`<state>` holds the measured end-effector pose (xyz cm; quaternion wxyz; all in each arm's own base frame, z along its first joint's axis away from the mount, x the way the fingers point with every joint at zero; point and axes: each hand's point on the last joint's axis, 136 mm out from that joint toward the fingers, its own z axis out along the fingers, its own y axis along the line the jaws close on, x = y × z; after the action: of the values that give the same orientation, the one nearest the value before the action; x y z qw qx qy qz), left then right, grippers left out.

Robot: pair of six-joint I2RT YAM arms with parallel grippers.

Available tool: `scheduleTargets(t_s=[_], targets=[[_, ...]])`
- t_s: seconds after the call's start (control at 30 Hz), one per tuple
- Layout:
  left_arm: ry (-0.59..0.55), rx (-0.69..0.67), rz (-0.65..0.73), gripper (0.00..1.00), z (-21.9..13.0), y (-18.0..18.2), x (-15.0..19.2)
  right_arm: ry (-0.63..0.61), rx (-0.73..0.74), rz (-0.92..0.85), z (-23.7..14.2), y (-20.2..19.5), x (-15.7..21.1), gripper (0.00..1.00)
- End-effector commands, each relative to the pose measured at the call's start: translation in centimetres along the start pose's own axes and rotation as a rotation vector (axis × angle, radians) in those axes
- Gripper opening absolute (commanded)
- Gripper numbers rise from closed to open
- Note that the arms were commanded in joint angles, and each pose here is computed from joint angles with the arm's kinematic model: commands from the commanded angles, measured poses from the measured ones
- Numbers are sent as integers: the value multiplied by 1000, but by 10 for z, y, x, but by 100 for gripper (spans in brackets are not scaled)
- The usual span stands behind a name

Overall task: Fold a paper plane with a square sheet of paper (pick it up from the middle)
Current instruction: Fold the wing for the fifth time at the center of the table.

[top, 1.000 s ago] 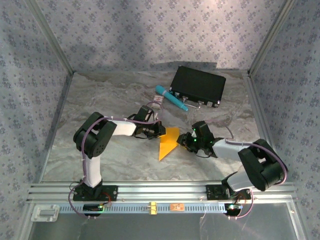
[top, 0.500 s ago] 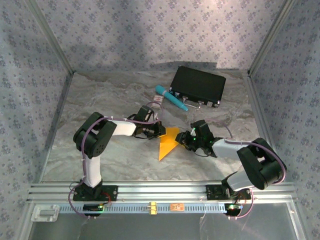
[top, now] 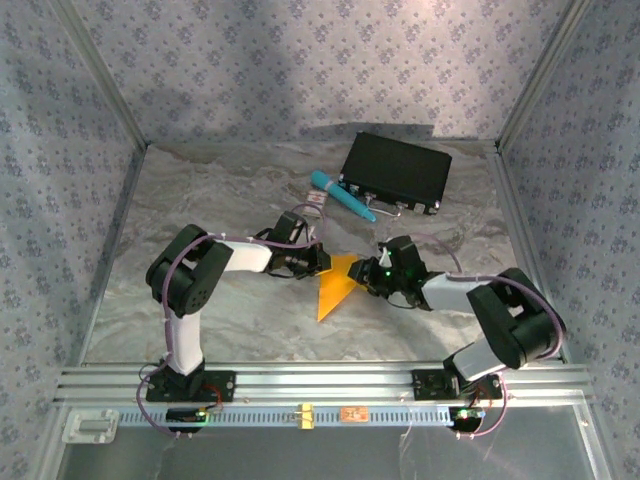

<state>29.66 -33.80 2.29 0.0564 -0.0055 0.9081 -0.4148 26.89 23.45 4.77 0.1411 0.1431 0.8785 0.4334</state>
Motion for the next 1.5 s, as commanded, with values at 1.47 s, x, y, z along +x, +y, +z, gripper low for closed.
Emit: scheduleTargets(t_s=[1.47], targets=[[23, -50, -38, 4, -4, 13, 12, 166, -31, -143, 22, -3, -14, 16]])
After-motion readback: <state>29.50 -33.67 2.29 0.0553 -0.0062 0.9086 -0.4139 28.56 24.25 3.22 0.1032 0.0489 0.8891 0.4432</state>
